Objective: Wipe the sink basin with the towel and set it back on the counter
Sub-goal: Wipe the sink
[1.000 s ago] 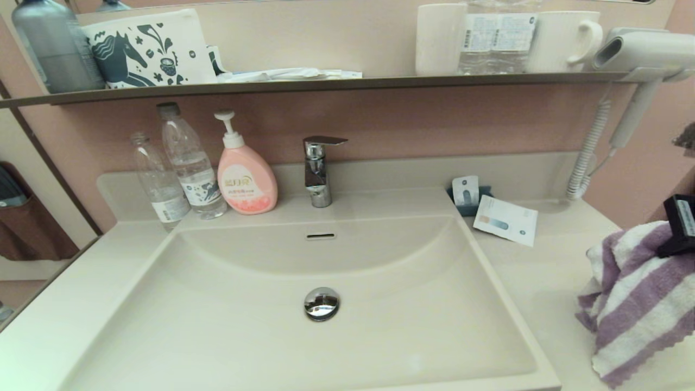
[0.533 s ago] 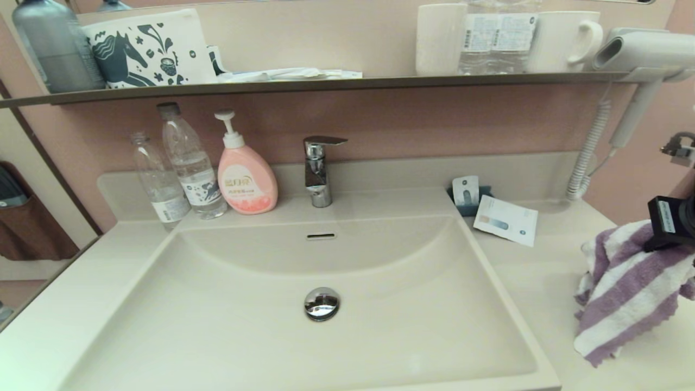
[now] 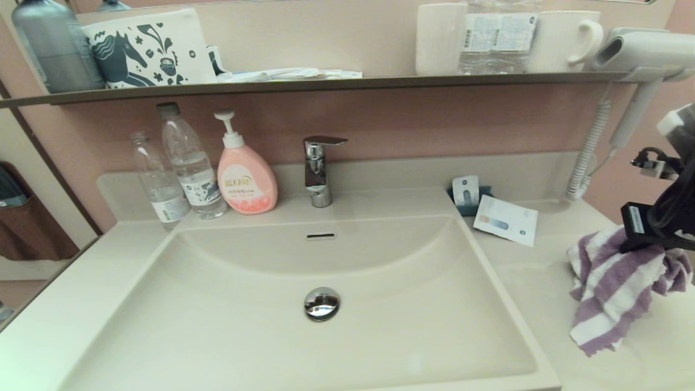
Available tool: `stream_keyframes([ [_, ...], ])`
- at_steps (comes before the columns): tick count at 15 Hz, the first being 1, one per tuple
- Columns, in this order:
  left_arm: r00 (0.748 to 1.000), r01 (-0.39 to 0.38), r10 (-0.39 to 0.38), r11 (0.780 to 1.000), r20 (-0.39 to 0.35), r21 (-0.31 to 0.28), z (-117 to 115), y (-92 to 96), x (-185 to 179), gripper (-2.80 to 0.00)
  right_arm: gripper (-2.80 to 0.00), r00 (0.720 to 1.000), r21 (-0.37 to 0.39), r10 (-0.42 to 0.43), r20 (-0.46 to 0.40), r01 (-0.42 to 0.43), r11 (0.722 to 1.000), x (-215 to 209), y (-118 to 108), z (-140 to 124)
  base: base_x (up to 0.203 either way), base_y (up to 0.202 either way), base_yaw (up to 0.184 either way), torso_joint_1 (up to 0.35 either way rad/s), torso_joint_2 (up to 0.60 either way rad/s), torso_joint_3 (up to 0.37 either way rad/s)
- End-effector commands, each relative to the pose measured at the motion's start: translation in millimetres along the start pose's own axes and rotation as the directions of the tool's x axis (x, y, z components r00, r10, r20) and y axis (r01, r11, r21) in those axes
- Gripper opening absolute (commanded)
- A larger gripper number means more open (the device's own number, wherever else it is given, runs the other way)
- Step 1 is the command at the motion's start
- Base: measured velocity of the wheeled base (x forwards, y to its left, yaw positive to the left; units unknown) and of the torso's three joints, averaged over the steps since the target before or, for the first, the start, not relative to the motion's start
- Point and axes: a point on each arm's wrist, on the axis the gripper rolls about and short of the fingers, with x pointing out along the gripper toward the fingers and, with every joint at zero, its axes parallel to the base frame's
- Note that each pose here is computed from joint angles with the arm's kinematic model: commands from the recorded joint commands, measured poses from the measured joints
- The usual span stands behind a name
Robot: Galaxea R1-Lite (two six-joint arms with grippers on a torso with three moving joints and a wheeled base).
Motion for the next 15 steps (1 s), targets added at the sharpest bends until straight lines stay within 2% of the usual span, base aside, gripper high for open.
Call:
stream_keyframes([
  [1, 1.000, 0.001, -0.001, 1.000, 0.000, -0.001, 0.1, 0.0, 0.0, -2.80, -2.80, 1.000, -0.004, 0.010, -0.026, -0.010, 1.000, 7.3, 3.0, 1.6, 0.000, 0.000, 0.000, 0.000, 0.00, 0.000],
  [8, 1.000, 0.001, -0.001, 1.000, 0.000, -0.001, 0.1, 0.0, 0.0, -2.80, -2.80, 0.999, -0.045, 0.013, -0.033, -0.014, 0.999, 10.9, 5.4, 4.3, 0.000, 0.000, 0.000, 0.000, 0.00, 0.000],
  [14, 1.000, 0.001, -0.001, 1.000, 0.000, -0.001, 0.1, 0.0, 0.0, -2.80, -2.80, 1.000, -0.049, 0.008, -0.030, -0.009, 0.999, 12.2, 5.8, 5.3, 0.000, 0.000, 0.000, 0.000, 0.00, 0.000],
  [15, 1.000, 0.001, -0.001, 1.000, 0.000, 0.000, 0.1, 0.0, 0.0, -2.80, 0.00, 1.000, -0.048, 0.008, -0.029, -0.009, 0.999, 11.4, 5.5, 5.1, 0.000, 0.000, 0.000, 0.000, 0.00, 0.000],
])
